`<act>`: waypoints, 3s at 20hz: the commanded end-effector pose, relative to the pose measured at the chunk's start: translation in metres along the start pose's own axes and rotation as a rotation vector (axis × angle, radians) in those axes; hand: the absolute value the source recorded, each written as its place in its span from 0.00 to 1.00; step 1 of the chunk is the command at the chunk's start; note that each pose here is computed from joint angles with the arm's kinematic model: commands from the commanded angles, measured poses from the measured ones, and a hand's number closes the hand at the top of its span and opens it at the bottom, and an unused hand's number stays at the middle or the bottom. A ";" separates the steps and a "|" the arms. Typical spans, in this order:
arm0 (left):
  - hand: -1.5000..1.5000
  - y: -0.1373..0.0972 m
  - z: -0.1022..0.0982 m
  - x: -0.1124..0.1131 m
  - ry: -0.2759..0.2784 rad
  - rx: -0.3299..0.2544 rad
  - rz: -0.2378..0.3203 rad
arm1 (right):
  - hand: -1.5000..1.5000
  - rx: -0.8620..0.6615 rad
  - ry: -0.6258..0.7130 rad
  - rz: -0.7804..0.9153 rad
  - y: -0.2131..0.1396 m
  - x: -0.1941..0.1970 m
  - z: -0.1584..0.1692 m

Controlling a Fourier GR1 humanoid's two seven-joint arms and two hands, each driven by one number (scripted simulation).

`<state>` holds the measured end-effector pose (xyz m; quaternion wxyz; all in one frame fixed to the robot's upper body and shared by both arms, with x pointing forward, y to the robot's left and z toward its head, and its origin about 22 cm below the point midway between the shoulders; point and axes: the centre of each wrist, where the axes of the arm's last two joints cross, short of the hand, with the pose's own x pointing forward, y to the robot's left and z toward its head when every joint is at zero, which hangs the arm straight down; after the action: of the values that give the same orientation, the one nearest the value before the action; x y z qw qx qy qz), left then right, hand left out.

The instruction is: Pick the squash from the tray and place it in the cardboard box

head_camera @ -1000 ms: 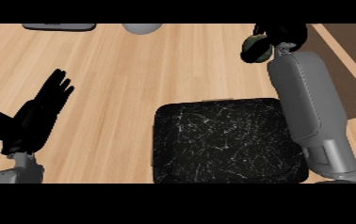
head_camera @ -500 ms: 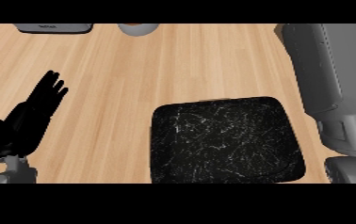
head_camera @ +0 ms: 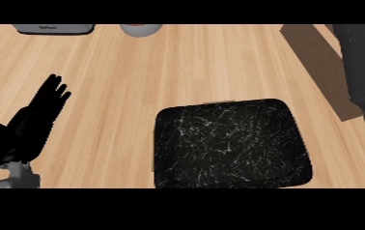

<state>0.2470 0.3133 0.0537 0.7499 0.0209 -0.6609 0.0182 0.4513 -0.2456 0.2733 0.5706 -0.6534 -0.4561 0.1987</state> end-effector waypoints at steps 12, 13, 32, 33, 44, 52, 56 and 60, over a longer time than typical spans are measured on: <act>0.50 0.007 -0.001 0.010 -0.005 -0.024 0.001 | 1.00 0.018 0.015 -0.003 0.048 -0.096 -0.043; 0.50 -0.013 -0.002 0.007 -0.021 -0.028 -0.010 | 1.00 0.031 -0.005 0.000 0.060 -0.102 -0.040; 0.50 -0.007 -0.004 0.004 -0.022 -0.018 0.007 | 0.00 0.166 0.085 -0.259 0.111 -0.186 -0.028; 0.50 -0.018 -0.007 -0.005 -0.010 -0.044 -0.004 | 0.00 0.093 0.099 -0.349 0.107 -0.176 -0.030; 0.50 0.010 0.009 -0.003 0.001 -0.007 0.000 | 0.00 -0.131 0.247 -0.762 0.073 -0.241 -0.042; 0.50 0.003 0.003 0.000 0.008 0.010 0.009 | 0.00 -0.121 0.252 -0.851 0.051 -0.294 -0.039; 0.50 0.004 0.002 0.010 0.000 0.003 0.005 | 0.00 -0.088 0.187 -0.833 0.052 -0.321 -0.028; 0.50 -0.003 0.002 -0.003 -0.011 0.026 -0.009 | 0.00 -0.092 0.203 -0.823 0.042 -0.336 -0.028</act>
<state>0.2453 0.3217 0.0546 0.7489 0.0270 -0.6618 0.0221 0.3309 -0.5218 0.1463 0.6153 -0.4569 -0.6274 -0.1378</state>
